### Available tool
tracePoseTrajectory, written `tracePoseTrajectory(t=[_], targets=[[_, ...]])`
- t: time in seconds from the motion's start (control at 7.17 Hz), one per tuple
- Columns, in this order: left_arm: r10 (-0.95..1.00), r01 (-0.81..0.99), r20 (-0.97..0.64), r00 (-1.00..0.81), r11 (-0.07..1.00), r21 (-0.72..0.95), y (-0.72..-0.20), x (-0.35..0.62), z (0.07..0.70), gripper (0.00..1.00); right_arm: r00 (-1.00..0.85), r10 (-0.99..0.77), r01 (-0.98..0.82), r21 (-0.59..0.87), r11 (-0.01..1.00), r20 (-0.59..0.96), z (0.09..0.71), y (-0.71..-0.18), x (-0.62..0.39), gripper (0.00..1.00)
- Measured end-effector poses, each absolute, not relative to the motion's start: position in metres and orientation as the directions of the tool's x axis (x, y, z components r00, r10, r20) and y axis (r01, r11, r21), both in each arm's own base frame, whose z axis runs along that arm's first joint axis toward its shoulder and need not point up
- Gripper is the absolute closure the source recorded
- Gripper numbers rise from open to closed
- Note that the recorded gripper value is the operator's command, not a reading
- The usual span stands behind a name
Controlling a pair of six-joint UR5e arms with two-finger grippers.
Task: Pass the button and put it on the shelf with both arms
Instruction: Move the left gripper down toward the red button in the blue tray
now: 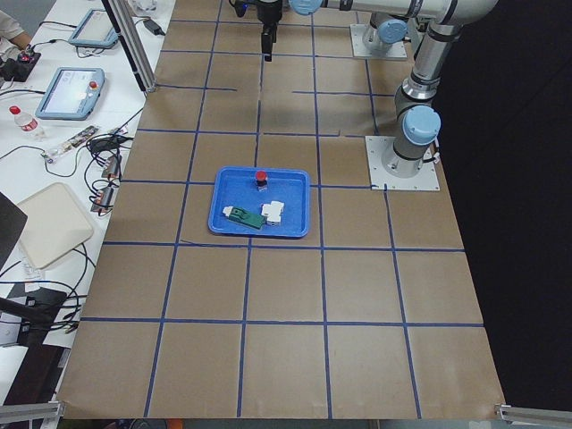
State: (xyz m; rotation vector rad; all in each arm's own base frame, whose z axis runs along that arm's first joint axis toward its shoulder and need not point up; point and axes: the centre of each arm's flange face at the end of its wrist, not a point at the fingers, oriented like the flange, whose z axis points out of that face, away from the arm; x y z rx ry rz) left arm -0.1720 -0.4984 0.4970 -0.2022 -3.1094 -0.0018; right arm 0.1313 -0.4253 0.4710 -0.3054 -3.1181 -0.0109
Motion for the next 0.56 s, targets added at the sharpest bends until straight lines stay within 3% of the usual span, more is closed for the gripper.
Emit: tracePoseTrajectory(t=[0.56], targets=[[0.066,0.066,-0.001,-0.998,0.997,0.031,-0.511,-0.129,0.480,0.00,-0.981,0.195,0.195,0.006,0.981,0.002,0.471,-0.426,0.132,0.00]])
